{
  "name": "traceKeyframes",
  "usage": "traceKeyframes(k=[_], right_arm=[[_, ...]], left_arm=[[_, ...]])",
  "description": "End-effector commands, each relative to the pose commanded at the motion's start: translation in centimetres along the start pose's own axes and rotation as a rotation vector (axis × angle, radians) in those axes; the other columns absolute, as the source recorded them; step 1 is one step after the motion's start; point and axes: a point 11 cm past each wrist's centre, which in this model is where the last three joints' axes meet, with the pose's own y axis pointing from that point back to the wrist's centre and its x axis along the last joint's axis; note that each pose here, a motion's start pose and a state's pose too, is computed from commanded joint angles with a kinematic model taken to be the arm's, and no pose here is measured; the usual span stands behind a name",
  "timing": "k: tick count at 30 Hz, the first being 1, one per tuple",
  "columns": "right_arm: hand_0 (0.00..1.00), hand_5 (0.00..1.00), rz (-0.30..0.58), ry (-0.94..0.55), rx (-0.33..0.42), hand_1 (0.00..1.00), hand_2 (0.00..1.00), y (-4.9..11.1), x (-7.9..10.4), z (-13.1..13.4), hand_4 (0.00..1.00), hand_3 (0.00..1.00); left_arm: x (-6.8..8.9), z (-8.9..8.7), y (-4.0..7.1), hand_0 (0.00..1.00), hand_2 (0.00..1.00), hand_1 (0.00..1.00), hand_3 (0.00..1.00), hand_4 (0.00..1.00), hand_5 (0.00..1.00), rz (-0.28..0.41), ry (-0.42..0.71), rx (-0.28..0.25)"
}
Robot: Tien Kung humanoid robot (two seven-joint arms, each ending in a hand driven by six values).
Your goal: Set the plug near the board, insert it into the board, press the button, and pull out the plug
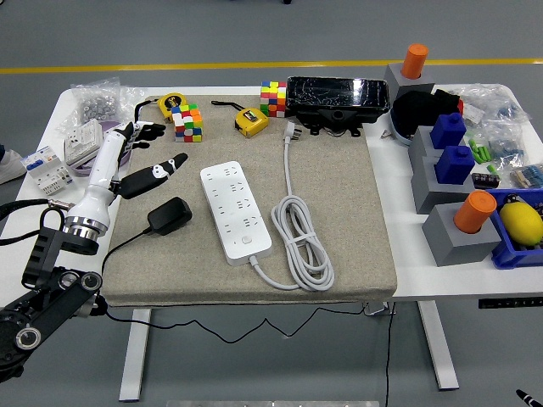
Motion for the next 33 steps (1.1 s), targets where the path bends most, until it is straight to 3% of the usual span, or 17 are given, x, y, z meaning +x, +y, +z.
traceKeyframes(k=[11, 33], right_arm=[[0.570, 0.491, -0.001, -0.001, 0.006, 0.663, 0.677, 0.0, 0.0, -0.3, 0.974, 0.602], [0.570, 0.492, -0.003, 0.004, 0.017, 0.663, 0.677, 0.0, 0.0, -1.0, 0.973, 0.603]], left_arm=[[1.2, 0.5, -0.3, 0.606, 0.655, 0.686, 0.620, 0.880, 0.427, 0.039, 0.015, -0.015], [1.4, 0.9, -0.3, 0.611, 0.655, 0.686, 0.615, 0.873, 0.425, 0.029, 0.012, -0.024]])
